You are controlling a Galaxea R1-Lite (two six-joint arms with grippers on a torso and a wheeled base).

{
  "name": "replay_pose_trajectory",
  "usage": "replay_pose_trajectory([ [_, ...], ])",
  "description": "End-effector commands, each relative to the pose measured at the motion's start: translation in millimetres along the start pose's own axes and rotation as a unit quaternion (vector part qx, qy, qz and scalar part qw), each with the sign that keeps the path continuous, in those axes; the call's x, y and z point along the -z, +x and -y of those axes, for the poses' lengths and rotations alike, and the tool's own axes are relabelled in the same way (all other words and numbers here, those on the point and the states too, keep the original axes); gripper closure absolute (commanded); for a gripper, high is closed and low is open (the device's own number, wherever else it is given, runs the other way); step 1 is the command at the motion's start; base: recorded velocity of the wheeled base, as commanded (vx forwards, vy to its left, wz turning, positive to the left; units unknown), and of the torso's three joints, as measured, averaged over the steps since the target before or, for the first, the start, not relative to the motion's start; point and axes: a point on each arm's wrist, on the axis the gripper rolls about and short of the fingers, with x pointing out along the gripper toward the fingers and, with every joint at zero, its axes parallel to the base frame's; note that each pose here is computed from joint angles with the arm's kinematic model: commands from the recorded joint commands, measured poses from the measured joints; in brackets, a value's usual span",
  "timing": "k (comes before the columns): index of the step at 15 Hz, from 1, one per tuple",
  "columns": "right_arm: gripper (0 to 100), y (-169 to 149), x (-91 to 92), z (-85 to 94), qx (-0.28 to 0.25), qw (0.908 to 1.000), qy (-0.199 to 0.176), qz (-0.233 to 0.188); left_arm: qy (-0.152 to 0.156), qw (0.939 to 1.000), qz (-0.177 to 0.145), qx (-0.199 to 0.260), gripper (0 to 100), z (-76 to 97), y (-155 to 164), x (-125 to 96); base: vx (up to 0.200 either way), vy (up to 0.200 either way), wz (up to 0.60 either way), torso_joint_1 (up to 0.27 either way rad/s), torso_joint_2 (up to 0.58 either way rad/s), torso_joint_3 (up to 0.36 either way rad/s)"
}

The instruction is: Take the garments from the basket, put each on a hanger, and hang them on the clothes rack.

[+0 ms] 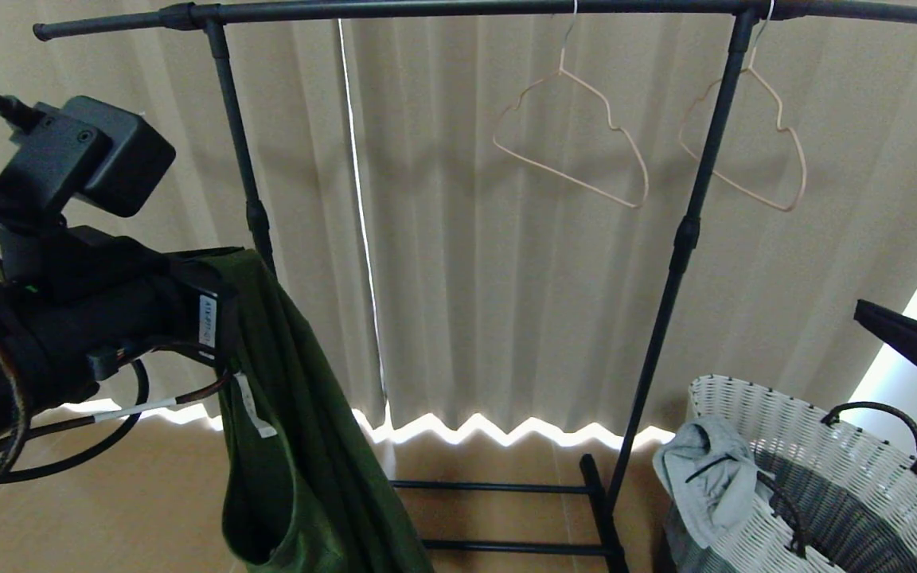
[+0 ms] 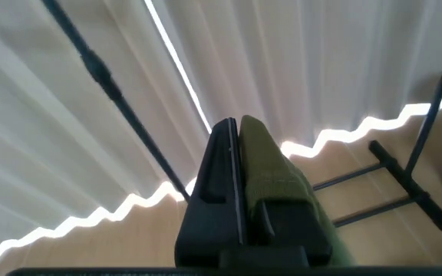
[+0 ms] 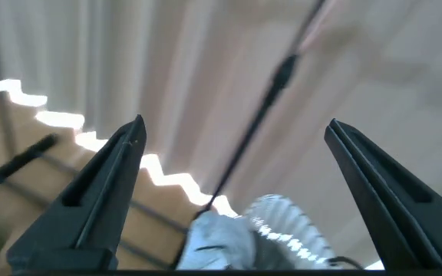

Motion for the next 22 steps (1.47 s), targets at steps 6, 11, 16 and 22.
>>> replay_pose_trajectory([
  [6, 0, 7.9, 11.9, 14.1, 0.059, 0.9976, 0.006, -0.037, -0.009, 0.9996, 0.012, -0.026, 100, -15.0, -17.3, 2.1, 0.0, 0.0, 0.0, 0.0, 0.0, 0.0],
  [11, 0, 6.0, 19.6, 15.2, 0.079, 0.9948, -0.031, -0.058, -0.013, 0.9994, 0.012, -0.031, 100, -17.3, -19.4, 4.8, 0.0, 0.0, 0.0, 0.0, 0.0, 0.0],
  [16, 0, 3.7, 24.9, 15.1, 0.098, 0.9918, -0.041, -0.071, -0.034, 0.9993, 0.013, -0.01, 100, -17.4, -21.9, 8.7, 0.0, 0.0, 0.0, 0.0, 0.0, 0.0],
  [22, 0, 4.0, 25.3, 15.3, 0.097, 0.9918, -0.039, -0.073, -0.033, 0.9992, 0.015, 0.018, 100, -16.2, -30.4, 16.8, 0.0, 0.0, 0.0, 0.011, -0.06, -0.044],
])
